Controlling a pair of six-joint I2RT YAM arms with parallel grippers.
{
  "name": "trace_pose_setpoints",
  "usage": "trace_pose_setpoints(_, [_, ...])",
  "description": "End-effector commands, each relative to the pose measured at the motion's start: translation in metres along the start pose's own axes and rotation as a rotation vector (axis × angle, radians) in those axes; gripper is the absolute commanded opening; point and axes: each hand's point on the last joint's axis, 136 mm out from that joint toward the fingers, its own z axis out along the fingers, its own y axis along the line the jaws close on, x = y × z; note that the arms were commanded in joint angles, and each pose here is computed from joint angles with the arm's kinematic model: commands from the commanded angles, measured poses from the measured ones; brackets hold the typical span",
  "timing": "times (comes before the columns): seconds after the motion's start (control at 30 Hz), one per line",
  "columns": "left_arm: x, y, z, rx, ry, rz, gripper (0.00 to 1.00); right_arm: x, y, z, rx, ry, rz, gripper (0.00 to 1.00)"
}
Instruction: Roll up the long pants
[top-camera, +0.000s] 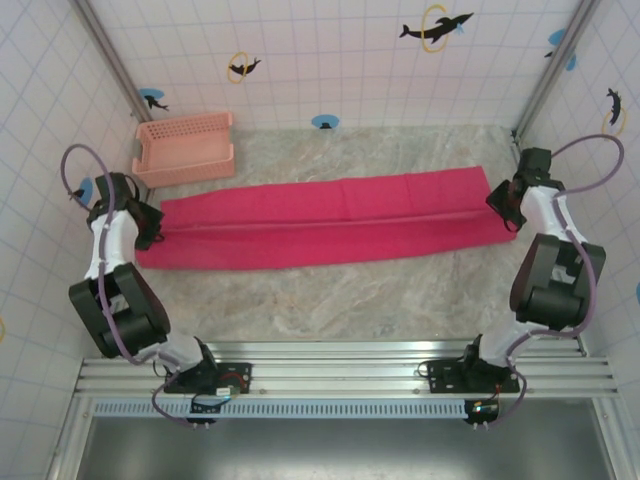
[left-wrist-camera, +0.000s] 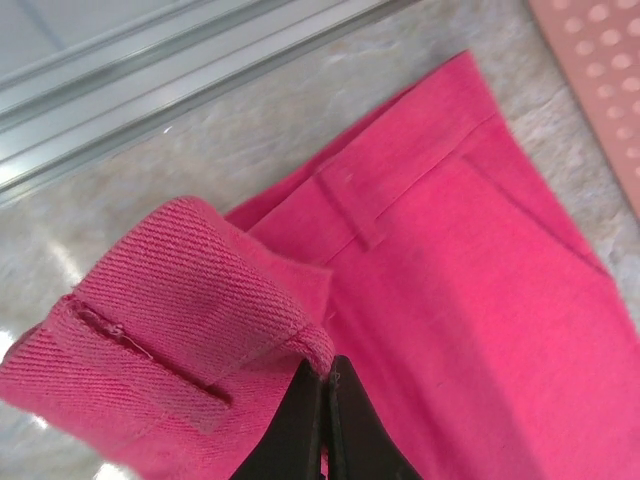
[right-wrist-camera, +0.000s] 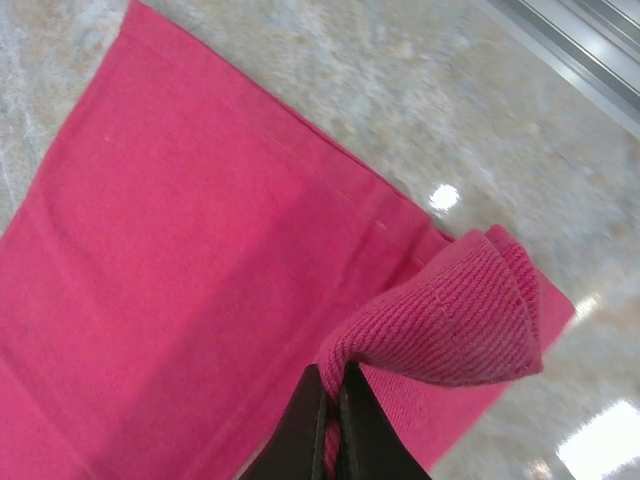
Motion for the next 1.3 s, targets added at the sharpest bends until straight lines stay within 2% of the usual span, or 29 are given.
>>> trace_pose_setpoints(0.0, [-0.056,-0.015,-0.006,-0.022,-0.191,-0.039,0.0,-0.056,0.018,-0.002,-0.01,-0.167,-0.028,0.0])
trace_pose_setpoints(0.23, [-0.079,-0.047,0.004,0.007,-0.222,-0.018,0.0,-0.087,0.052,0.016,-0.038,-0.169,-0.075,0.0])
trace_pose_setpoints(0.43, [-0.078,-0.081,0.043,0.081,-0.188,-0.003,0.0,-0.1,0.079,0.047,-0.055,-0.132,-0.107,0.0])
trace_pose_setpoints(0.47, [-0.076,-0.084,0.05,0.09,-0.186,-0.01,0.0,-0.101,0.083,0.054,-0.06,-0.121,-0.11,0.03])
trace_pose_setpoints(0.5, [-0.077,-0.089,0.057,0.108,-0.189,-0.008,0.01,-0.102,0.086,0.06,-0.055,-0.118,-0.114,0.14])
trace_pose_setpoints(0.53, [-0.077,-0.095,0.061,0.127,-0.194,0.001,0.07,-0.105,0.086,0.065,-0.048,-0.118,-0.117,0.17])
trace_pose_setpoints(0.57, [-0.079,-0.099,0.067,0.136,-0.198,0.01,0.23,-0.105,0.087,0.074,-0.047,-0.107,-0.115,0.29])
trace_pose_setpoints(0.63, [-0.082,-0.109,0.075,0.147,-0.215,0.036,0.66,-0.109,0.092,0.086,-0.058,-0.107,-0.111,0.68])
trace_pose_setpoints(0.67, [-0.083,-0.115,0.079,0.155,-0.221,0.051,0.73,-0.112,0.094,0.088,-0.059,-0.118,-0.114,0.81])
trace_pose_setpoints(0.73, [-0.088,-0.123,0.084,0.159,-0.237,0.074,0.86,-0.118,0.097,0.089,-0.064,-0.142,-0.126,1.0])
trace_pose_setpoints(0.77, [-0.091,-0.124,0.086,0.156,-0.243,0.079,0.97,-0.12,0.097,0.088,-0.067,-0.149,-0.134,0.99])
trace_pose_setpoints(0.87, [-0.097,-0.127,0.085,0.155,-0.263,0.101,0.98,-0.113,0.096,0.085,-0.088,-0.135,-0.166,0.99])
trace_pose_setpoints(1.0, [-0.086,-0.121,0.073,0.167,-0.241,0.124,0.97,-0.081,0.079,0.087,-0.067,-0.059,-0.239,0.99])
trace_pose_setpoints(1.13, [-0.054,-0.094,0.066,0.143,-0.193,0.134,0.97,-0.044,0.052,0.107,-0.039,0.067,-0.246,0.99])
trace_pose_setpoints(1.27, [-0.019,-0.071,0.061,0.145,-0.124,0.15,0.97,-0.02,0.037,0.125,-0.007,0.137,-0.281,1.0])
